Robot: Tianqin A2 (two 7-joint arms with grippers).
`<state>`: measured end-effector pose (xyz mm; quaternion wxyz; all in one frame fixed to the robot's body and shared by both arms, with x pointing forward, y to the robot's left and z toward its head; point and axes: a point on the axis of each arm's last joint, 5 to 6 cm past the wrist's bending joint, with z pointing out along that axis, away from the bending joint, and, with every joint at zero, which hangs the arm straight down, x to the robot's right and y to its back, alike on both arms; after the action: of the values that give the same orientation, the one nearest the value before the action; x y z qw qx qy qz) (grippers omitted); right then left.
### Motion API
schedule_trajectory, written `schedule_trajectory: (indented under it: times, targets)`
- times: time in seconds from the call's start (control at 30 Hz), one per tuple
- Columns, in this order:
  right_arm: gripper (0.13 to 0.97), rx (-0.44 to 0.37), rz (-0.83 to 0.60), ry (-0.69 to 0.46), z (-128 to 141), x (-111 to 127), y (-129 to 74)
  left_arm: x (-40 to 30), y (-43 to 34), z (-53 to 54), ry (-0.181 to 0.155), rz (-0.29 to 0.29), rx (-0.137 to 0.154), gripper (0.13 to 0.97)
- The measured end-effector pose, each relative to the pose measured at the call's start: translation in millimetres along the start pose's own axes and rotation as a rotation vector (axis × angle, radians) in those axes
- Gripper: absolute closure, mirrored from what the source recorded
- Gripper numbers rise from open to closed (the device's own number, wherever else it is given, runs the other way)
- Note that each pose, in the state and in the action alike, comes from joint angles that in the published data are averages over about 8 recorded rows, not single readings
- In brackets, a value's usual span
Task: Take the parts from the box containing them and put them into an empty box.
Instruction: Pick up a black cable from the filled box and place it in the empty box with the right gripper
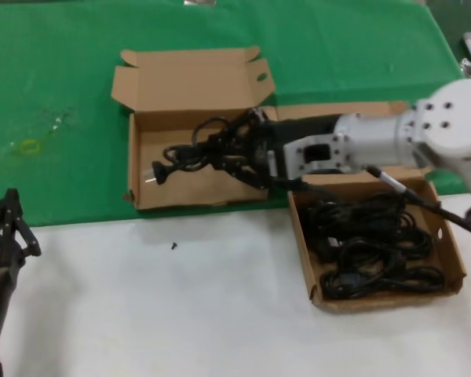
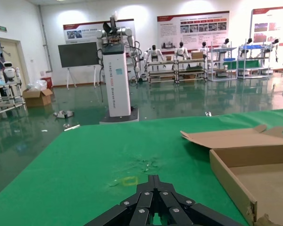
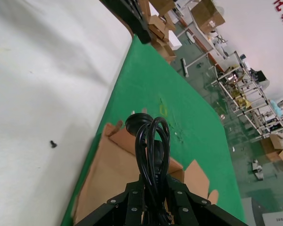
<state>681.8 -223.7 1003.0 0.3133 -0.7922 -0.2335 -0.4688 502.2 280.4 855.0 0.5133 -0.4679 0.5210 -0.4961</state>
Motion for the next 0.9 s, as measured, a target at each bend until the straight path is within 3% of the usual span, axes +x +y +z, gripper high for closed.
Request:
schedule_trajectory:
  times: [0.5, 0.9]
  targets:
    - [0.873, -0.032, 0.014, -0.011, 61, 4, 22, 0.0, 0.0, 0.0, 0.000, 0.000, 0.000, 0.955]
    - [0.865, -0.060, -0.007, -0.028, 80, -2, 30, 0.0, 0.0, 0.0, 0.000, 0.000, 0.000, 0.955]
